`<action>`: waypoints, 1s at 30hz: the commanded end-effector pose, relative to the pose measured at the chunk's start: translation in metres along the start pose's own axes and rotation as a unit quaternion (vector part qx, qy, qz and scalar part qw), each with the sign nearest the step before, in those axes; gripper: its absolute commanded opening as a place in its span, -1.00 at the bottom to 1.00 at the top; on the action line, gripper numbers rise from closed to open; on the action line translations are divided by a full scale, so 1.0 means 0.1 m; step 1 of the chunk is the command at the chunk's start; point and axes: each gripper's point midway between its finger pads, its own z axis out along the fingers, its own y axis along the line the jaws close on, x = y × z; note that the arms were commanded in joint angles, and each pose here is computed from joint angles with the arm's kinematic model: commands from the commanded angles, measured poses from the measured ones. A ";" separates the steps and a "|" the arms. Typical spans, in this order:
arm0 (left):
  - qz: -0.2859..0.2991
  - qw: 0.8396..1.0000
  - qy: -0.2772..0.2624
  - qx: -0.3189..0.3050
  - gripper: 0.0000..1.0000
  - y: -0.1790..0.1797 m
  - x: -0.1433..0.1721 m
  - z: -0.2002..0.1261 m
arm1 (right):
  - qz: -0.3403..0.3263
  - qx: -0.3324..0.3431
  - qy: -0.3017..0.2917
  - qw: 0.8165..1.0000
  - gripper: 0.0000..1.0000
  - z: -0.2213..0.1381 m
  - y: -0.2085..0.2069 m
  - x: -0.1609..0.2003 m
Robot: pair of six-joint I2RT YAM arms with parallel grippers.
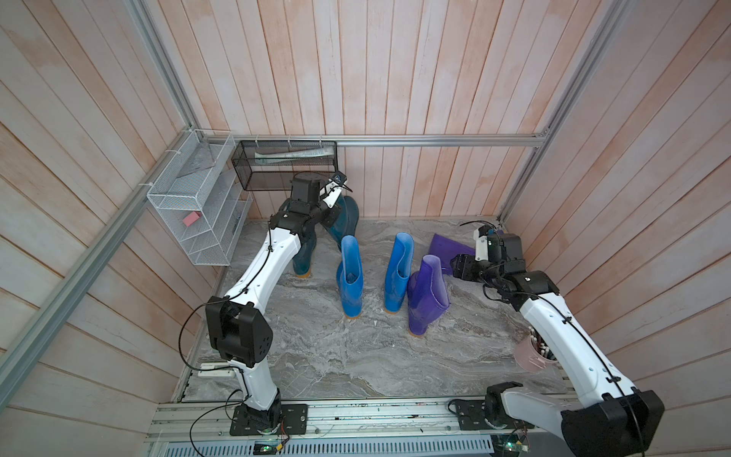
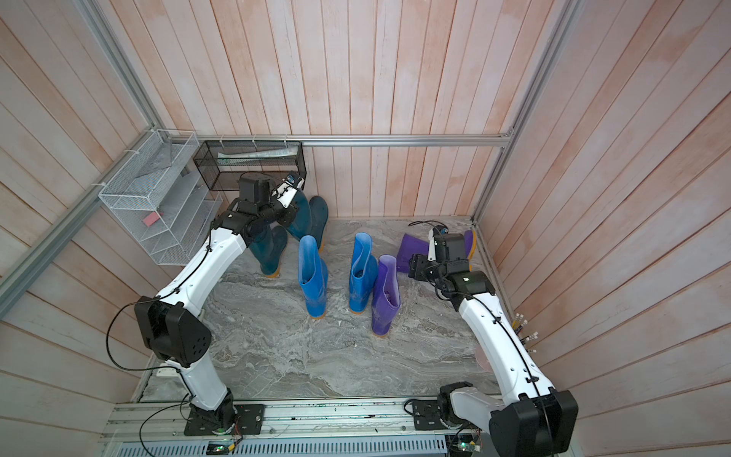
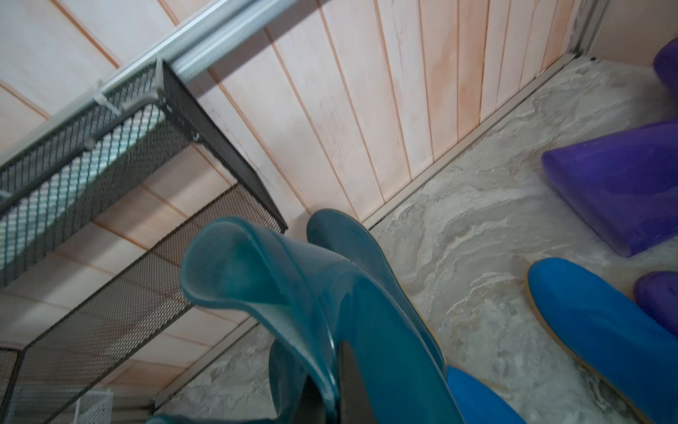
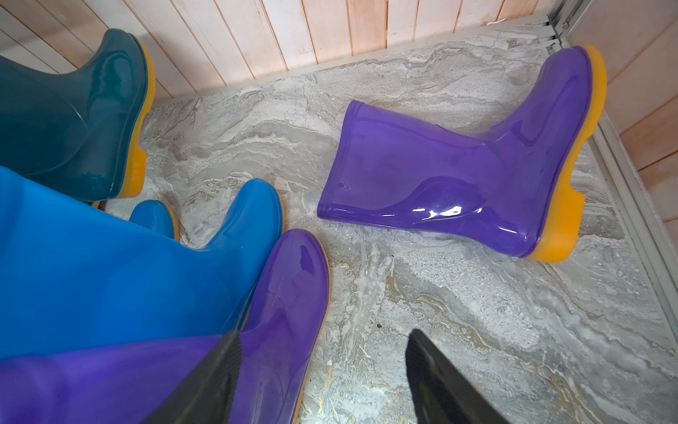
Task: Match and arrange rain boots in pairs
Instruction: Pair a pair of rain boots at the center of the board.
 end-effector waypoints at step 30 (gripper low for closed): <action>-0.175 0.977 0.068 -0.105 -1.00 0.34 0.34 -0.42 | -0.003 -0.011 0.004 1.000 0.44 -0.03 0.06 0.00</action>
